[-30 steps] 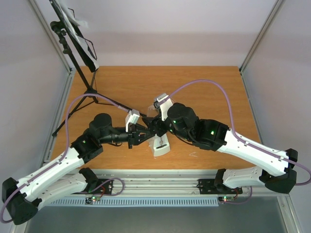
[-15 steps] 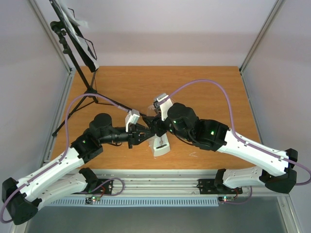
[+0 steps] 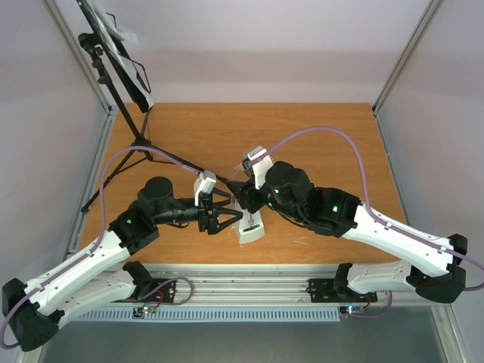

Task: Pack up the instrument practice props
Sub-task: Pick up the cover of the metronome from the center of the board, then adjust the metronome at the center of the board.

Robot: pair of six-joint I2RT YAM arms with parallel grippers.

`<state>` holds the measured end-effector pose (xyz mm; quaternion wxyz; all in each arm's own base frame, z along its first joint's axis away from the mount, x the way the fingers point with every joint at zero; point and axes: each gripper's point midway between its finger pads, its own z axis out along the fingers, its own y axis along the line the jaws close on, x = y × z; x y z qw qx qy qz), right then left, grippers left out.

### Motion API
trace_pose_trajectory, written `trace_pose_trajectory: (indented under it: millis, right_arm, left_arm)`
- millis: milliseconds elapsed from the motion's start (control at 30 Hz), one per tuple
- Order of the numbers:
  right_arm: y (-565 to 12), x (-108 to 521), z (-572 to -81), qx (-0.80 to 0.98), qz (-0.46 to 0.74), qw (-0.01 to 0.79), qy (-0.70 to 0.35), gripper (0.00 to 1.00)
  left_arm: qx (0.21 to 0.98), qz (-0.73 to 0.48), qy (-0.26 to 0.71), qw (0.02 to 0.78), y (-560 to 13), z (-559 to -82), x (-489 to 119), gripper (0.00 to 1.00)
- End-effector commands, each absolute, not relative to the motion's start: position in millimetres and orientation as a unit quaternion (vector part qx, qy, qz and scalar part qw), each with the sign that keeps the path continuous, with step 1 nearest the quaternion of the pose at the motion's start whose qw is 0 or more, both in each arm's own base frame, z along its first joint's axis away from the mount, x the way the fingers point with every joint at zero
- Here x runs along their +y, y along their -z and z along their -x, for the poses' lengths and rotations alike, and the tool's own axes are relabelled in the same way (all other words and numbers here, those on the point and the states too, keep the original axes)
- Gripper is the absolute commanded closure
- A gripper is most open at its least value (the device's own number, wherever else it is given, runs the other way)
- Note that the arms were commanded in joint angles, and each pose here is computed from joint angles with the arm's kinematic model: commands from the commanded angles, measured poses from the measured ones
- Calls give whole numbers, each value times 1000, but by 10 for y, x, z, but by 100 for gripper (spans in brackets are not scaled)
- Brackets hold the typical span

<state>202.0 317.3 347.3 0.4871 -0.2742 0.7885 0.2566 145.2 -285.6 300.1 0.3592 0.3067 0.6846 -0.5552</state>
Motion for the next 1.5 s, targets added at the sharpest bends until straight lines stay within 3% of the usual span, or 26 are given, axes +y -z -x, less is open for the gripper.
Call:
trace_pose_trajectory:
  millis: [0,200,600,967,1467]
  right_arm:
    - [-3555,3041,-1990,774,284,511,-243,44]
    - [-3468,2825,-1864,755,311,527,-239,44]
    - [-2896,2529,-1785,752,290,545,-232,44]
    - [-2603,2470,-1903,774,292,531,-186,44]
    - [-2492,2111,-2235,804,224,498,-237,45]
  left_arm:
    - [671,-305,554,387,-3137,-1418,-2782,12]
    - [752,-246,476,383,-2808,-1608,-2564,4]
    - [824,-200,445,288,-1701,-1515,-2511,6]
    - [823,-212,458,260,-1082,-1337,-2920,6]
    - [844,-214,409,272,-737,-1442,-3160,7]
